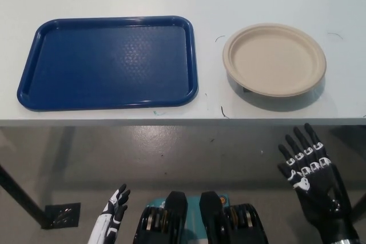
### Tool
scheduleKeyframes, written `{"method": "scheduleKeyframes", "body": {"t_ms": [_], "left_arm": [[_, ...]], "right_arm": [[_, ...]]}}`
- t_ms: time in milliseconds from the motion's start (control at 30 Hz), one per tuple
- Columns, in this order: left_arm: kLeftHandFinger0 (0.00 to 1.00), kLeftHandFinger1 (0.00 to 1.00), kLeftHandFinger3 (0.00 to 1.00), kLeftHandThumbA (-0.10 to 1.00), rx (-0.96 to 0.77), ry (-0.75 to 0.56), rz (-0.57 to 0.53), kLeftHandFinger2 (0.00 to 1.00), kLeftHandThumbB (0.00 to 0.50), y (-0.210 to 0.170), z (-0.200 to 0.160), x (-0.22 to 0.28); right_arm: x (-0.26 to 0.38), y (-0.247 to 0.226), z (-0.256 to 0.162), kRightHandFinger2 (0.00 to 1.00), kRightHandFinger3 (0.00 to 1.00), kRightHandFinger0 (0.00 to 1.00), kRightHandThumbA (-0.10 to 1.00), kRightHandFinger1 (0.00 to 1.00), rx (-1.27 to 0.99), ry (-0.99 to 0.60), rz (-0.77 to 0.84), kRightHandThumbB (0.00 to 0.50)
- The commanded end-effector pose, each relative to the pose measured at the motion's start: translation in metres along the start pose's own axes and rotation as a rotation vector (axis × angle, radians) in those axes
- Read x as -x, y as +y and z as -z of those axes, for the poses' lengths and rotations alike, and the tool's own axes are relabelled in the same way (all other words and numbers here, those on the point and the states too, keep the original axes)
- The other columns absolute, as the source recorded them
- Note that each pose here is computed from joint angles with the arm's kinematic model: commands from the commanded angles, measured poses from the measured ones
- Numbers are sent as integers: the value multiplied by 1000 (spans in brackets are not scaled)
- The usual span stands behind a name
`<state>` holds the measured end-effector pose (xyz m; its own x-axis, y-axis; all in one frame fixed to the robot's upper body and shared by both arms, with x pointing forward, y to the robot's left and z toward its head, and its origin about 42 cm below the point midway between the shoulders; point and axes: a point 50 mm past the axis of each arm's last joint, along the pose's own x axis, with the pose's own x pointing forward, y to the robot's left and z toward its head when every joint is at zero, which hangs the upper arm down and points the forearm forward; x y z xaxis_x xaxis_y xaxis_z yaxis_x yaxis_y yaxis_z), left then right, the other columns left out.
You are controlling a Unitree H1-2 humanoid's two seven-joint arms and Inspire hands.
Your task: Use the right hand to pick up a plate from a leveled surface and place it into a tray on the left side
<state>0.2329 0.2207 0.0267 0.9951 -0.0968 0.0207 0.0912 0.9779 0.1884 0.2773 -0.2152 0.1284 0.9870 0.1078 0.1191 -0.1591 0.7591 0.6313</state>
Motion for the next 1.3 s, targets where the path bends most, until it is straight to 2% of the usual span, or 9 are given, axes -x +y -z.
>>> {"method": "scheduleKeyframes", "body": {"t_ms": [0, 367, 633, 733, 867, 933, 1200, 1267], "left_arm": [[1000, 1000, 1000, 1000, -31, -164, -19, 1000, 214, 9, -24, -19], [1000, 1000, 1000, 1000, -27, -154, -19, 1000, 203, 9, -22, -16], [1000, 1000, 1000, 1000, -22, -151, -15, 1000, 219, 8, -21, -15], [1000, 1000, 1000, 1000, -20, -150, -19, 1000, 205, 8, -21, -14], [1000, 1000, 1000, 1000, -24, -150, -15, 1000, 224, 8, -21, -15], [1000, 1000, 1000, 1000, -18, -150, -15, 1000, 216, 8, -21, -15], [1000, 1000, 1000, 1000, -26, -149, -18, 1000, 234, 9, -20, -17], [1000, 1000, 1000, 1000, -37, -150, -15, 1000, 221, 9, -20, -17]], "right_arm": [[-45, 18, -5, 1000, 1000, 1000, 1000, 1000, -701, 24, -89, 330], [-58, 23, -3, 1000, 1000, 1000, 1000, 1000, -742, 16, -53, 338], [-68, 30, -9, 1000, 1000, 1000, 1000, 1000, -752, -15, -12, 336], [-71, 30, -9, 1000, 1000, 1000, 1000, 1000, -760, -16, -2, 336], [-75, 30, -10, 1000, 1000, 1000, 1000, 1000, -764, -15, 20, 342], [-76, 29, -9, 1000, 1000, 1000, 1000, 1000, -774, -15, 36, 342], [-75, 22, 1, 1000, 1000, 1000, 1000, 1000, -781, 4, 61, 334], [-69, 19, 8, 1000, 1000, 1000, 1000, 1000, -787, 15, 69, 334]]}}
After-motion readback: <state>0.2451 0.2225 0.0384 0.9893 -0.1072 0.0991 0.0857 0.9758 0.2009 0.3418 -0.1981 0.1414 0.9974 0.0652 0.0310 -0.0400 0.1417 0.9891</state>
